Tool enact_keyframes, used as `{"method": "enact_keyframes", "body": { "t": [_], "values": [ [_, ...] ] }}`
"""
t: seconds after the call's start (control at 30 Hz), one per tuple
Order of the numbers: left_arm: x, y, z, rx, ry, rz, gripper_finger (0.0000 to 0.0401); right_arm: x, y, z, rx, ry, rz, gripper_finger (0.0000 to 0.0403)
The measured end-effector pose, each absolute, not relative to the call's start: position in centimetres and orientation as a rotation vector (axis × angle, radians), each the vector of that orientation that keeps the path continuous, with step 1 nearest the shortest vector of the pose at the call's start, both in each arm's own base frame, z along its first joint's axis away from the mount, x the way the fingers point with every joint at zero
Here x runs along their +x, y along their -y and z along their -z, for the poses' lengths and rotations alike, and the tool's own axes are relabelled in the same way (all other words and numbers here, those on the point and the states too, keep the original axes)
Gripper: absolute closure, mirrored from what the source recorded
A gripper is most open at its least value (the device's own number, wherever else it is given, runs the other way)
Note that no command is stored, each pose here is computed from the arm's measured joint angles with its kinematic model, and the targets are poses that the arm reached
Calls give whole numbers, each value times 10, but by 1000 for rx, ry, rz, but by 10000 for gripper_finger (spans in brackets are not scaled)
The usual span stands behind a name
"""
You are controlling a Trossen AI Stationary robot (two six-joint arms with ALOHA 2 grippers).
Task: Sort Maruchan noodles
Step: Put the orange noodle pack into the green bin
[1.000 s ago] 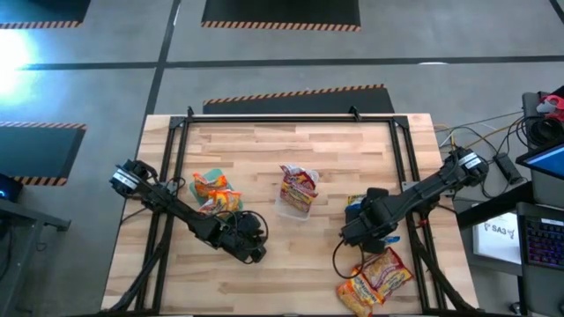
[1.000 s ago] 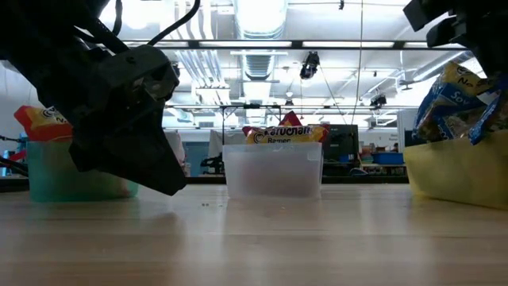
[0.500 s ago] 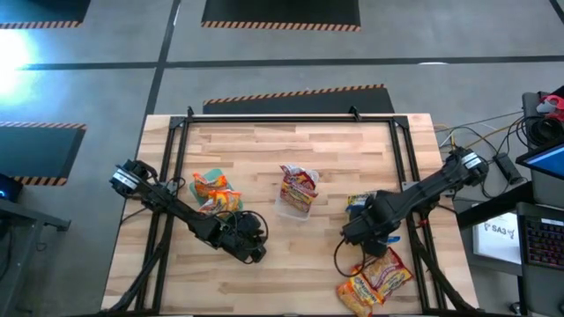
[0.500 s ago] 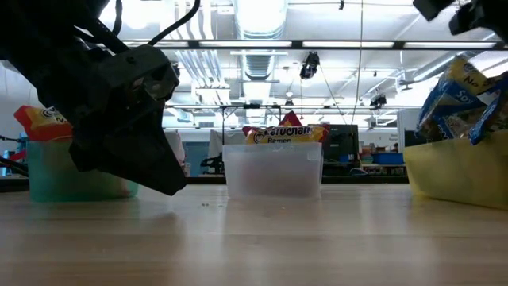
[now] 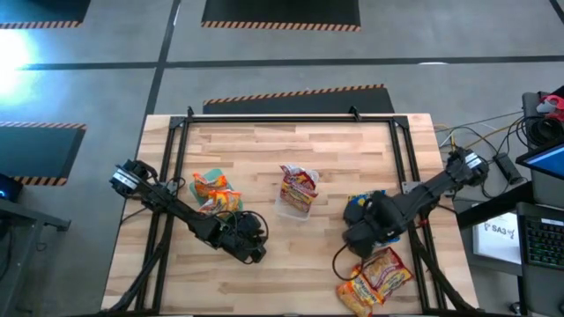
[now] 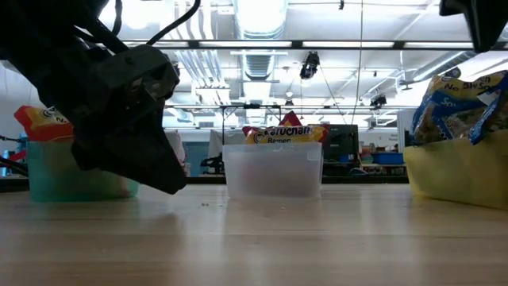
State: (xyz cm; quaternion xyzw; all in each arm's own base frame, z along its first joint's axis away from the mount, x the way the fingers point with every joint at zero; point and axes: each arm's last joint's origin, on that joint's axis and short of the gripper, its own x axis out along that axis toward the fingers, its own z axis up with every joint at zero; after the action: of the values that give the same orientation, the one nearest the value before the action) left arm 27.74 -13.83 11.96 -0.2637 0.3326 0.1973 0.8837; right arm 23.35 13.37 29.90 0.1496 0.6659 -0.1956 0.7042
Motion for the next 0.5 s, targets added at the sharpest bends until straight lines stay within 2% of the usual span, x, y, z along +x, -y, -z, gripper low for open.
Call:
{"method": "enact_keyframes", "body": {
  "t": [0.33, 0.5],
  "values": [
    [280, 140, -122, -577, -657, -387, 294, 240, -187, -291, 435, -1185, 200, 328],
    [287, 145, -130, -571, -580, -309, 294, 238, -209, -274, 485, -1085, 108, 337]
  ]
}}
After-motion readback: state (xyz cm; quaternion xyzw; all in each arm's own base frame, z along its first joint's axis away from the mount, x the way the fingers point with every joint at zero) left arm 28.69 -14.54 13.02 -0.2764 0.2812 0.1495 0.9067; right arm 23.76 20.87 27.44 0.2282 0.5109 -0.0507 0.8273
